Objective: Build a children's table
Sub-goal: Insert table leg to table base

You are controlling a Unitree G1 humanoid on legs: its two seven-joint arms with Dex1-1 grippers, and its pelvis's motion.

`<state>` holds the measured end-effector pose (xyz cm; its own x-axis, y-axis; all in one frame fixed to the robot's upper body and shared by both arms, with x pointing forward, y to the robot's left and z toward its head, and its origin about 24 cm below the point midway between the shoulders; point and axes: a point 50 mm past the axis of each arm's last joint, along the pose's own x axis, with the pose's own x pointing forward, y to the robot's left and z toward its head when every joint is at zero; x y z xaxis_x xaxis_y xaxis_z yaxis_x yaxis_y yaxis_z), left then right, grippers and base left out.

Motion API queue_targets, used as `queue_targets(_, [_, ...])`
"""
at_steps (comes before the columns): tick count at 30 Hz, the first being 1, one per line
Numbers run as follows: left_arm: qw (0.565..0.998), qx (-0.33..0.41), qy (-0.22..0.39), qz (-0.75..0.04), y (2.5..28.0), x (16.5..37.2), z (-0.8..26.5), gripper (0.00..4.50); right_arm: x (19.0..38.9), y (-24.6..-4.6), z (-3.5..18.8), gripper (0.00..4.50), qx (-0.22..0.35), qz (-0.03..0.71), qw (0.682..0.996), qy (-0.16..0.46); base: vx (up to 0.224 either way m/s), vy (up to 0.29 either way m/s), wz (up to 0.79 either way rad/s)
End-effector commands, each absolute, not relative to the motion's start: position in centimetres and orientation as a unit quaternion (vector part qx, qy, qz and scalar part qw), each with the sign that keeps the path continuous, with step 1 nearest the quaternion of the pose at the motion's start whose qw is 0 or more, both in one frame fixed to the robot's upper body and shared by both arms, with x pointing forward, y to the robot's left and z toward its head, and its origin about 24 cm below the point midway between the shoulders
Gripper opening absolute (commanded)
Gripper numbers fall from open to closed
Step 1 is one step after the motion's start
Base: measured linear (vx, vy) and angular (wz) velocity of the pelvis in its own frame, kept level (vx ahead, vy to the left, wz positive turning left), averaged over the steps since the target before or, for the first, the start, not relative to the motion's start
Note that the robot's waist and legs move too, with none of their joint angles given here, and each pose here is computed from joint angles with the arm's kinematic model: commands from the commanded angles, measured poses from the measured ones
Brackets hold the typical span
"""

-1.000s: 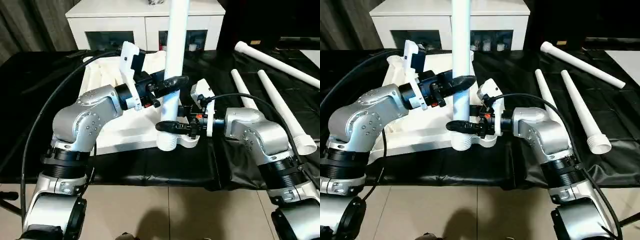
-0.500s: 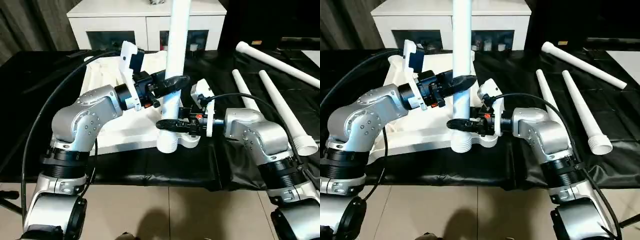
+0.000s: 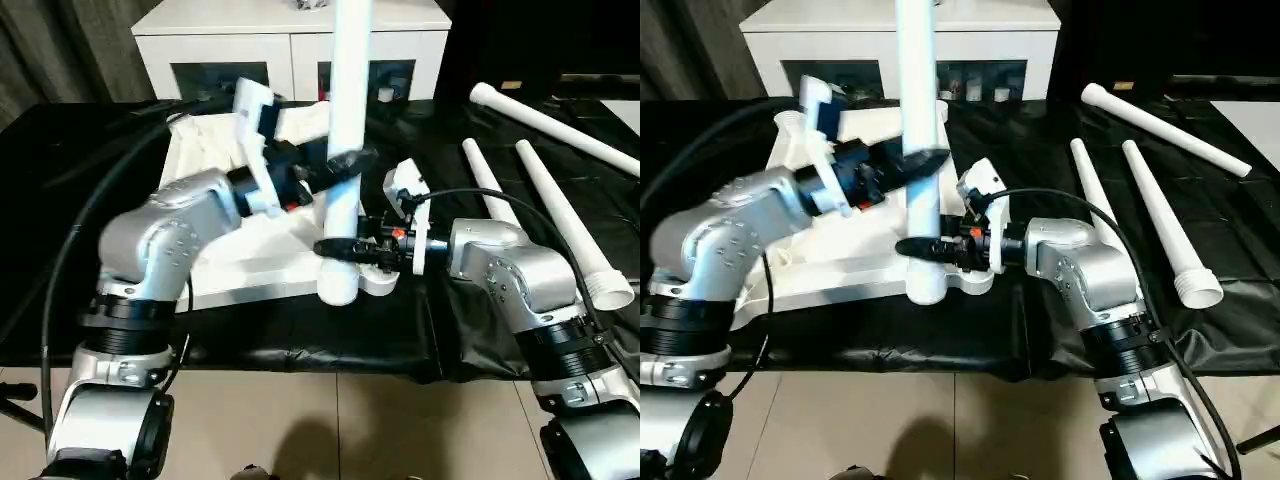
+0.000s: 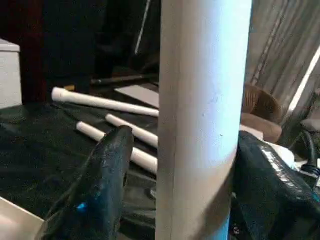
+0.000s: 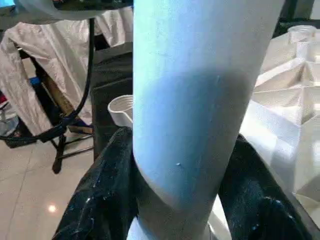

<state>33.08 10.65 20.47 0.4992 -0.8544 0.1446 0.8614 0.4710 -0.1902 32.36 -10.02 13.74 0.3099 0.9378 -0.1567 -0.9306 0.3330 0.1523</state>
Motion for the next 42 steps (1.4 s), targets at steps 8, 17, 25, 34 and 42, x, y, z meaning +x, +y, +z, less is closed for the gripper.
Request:
queue_targets(8, [0.939, -0.098, 0.006, -0.331, 14.2, 34.0, 18.5, 3.93, 33.4, -12.8, 14.8, 1.85, 0.01, 0.463, 0.885, 0.056, 0.0, 0.0, 0.0])
queue_targets(17, [0.999, 0.018, -0.031, -0.021, 20.4, 30.9, 13.9, 3.93, 32.6, -14.9, 15.0, 1.85, -0.035, 0.277, 0.96, -0.027, 0.0, 0.0, 0.0])
queue_targets(25, [0.994, -0.027, -0.068, -0.087, 16.5, 32.3, 14.7, 3.93, 30.7, -12.9, 14.1, 1.85, 0.049, 0.339, 0.938, -0.057, 0.0, 0.0, 0.0])
queue_targets(34, [0.964, 0.009, -0.057, -0.26, 9.5, 35.6, 18.2, 3.97, 30.7, -10.9, 12.9, 1.84, 0.021, 0.405, 0.914, -0.016, 0.0, 0.0, 0.0])
queue_targets(42, [0.928, -0.018, -0.072, -0.365, 6.6, 34.0, 19.5, 3.97, 30.9, -11.2, 13.0, 1.84, 0.016, 0.399, 0.917, -0.009, 0.0, 0.0, 0.0])
